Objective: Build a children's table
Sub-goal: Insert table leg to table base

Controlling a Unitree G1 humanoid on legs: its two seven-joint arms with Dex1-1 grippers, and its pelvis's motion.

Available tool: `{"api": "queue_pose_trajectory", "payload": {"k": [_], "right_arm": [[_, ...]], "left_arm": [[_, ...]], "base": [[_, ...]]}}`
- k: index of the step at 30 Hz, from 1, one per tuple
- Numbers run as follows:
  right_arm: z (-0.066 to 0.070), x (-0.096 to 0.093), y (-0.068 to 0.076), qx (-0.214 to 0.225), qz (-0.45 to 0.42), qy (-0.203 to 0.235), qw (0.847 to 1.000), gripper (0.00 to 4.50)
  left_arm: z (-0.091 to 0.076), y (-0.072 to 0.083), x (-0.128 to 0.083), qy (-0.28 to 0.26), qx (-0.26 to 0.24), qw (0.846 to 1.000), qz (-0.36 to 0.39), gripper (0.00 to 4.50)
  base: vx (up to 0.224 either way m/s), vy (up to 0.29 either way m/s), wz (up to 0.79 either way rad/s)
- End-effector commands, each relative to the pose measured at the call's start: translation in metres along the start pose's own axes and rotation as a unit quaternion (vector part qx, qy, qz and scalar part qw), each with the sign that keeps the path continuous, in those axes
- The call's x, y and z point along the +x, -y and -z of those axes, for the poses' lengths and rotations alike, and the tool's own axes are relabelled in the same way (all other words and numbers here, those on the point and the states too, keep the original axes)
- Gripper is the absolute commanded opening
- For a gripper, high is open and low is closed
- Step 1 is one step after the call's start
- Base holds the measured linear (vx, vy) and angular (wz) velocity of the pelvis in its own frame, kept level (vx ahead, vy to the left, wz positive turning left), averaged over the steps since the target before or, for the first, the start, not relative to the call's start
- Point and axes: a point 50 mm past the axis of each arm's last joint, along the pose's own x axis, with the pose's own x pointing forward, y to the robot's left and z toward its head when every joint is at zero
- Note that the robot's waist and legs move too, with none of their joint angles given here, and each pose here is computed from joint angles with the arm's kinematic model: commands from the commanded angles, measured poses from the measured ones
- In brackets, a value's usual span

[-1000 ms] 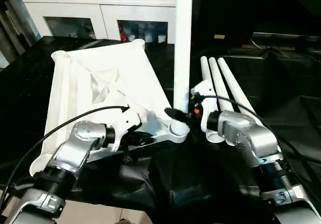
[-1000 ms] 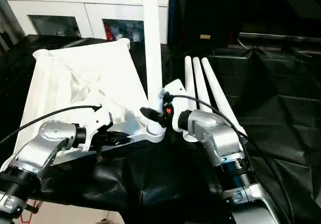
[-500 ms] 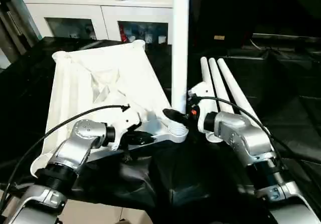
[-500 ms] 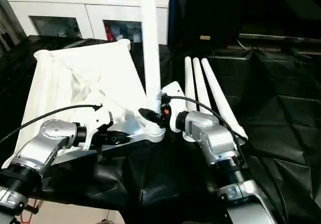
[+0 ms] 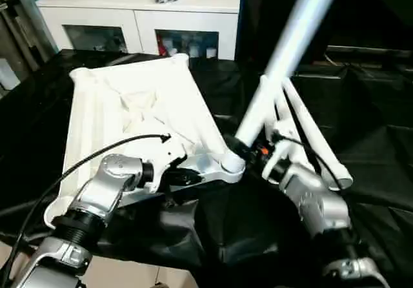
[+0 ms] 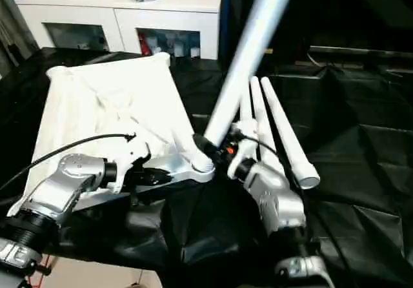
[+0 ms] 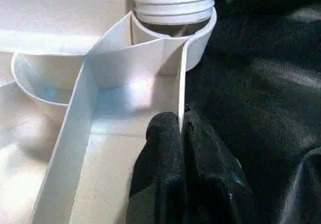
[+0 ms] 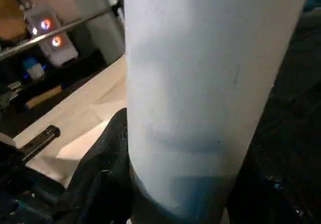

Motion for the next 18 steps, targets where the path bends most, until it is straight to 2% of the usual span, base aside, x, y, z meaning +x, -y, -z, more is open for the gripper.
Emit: {"api": "queue_pose_trajectory", "payload": {"k": [1,3,5,9,11,18], "right_arm": [[0.029,-0.016,0.012,0.017,0.046,-0.058,0.997,1.91],[0.032,-0.019,0.012,0.005,0.045,-0.06,0.997,1.91],[0.03,-0.018,0.004,-0.046,0.021,-0.07,0.996,1.91],[0.027,-0.016,0.001,-0.067,0.009,-0.074,0.995,1.91],[0.026,-0.01,-0.005,-0.104,-0.022,-0.091,0.99,1.91],[0.027,-0.006,-0.01,-0.128,-0.055,-0.115,0.984,1.91]], "left_arm": [[-0.014,-0.01,-0.009,0.01,0.018,0.999,-0.041,0.0],[-0.015,-0.01,-0.01,0.01,0.019,0.999,-0.041,0.0],[-0.016,-0.008,-0.011,0.009,0.019,0.999,-0.042,0.0],[-0.016,-0.008,-0.011,0.007,0.019,0.999,-0.043,0.0],[-0.012,-0.005,-0.011,0.001,0.019,0.999,-0.041,0.0],[-0.007,-0.003,-0.01,-0.003,0.013,0.999,-0.039,0.0]], "base": [[0.0,0.0,0.0],[0.0,0.0,0.0],[0.0,0.0,0.0],[0.0,0.0,0.0],[0.0,0.0,0.0],[0.0,0.0,0.0]]}}
